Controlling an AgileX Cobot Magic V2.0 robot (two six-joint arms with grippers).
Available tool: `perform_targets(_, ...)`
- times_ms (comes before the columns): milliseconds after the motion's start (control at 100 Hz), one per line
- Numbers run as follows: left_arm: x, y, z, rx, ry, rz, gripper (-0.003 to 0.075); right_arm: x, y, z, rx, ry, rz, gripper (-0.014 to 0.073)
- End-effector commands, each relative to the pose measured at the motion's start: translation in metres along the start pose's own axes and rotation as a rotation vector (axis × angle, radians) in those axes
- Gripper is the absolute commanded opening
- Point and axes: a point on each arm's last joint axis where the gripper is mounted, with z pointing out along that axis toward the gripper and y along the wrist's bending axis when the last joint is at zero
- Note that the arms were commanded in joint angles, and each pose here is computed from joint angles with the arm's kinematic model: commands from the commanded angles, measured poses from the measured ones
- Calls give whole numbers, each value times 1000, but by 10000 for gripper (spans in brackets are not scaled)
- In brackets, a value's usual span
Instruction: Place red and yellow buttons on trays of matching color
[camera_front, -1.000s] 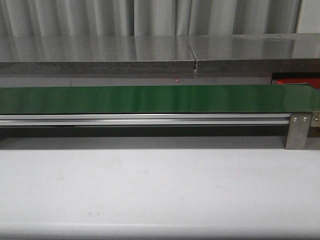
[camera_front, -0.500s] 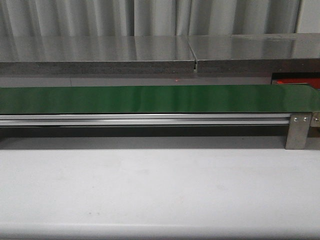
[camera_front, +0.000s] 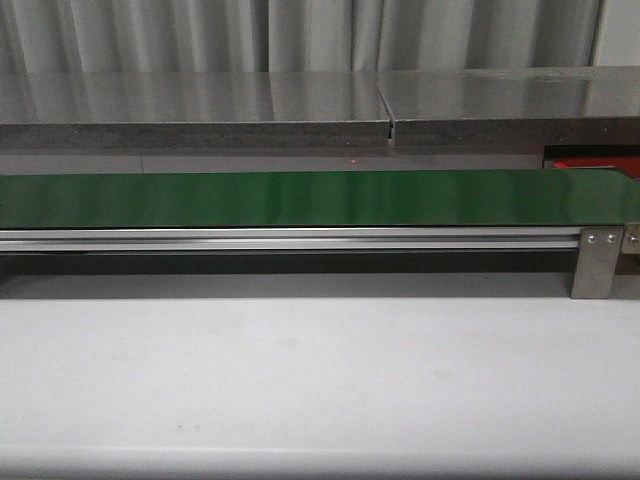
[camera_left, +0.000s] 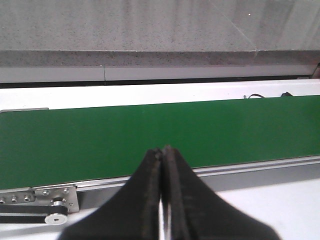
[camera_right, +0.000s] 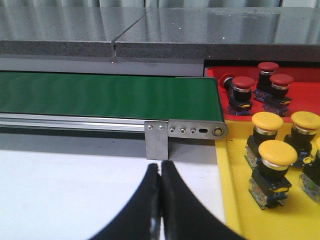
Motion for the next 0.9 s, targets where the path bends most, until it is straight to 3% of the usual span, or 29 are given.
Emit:
perform_targets(0, -13, 2, -2, -24, -65, -16, -19, -15, 1, -3, -10, -122, -9, -118)
perform_targets(430, -13, 2, -2, -26, -66, -16, -19, -15, 1, -3, -10, -122, -9, -118)
perform_targets(690, -18, 4, -15, -89, -125, 56, -19, -15, 1, -3, -10, -122, -9, -118)
perform_targets(890, 0, 7, -32, -187, -141, 39, -19, -15, 1, -3, -10, -122, -9, -118)
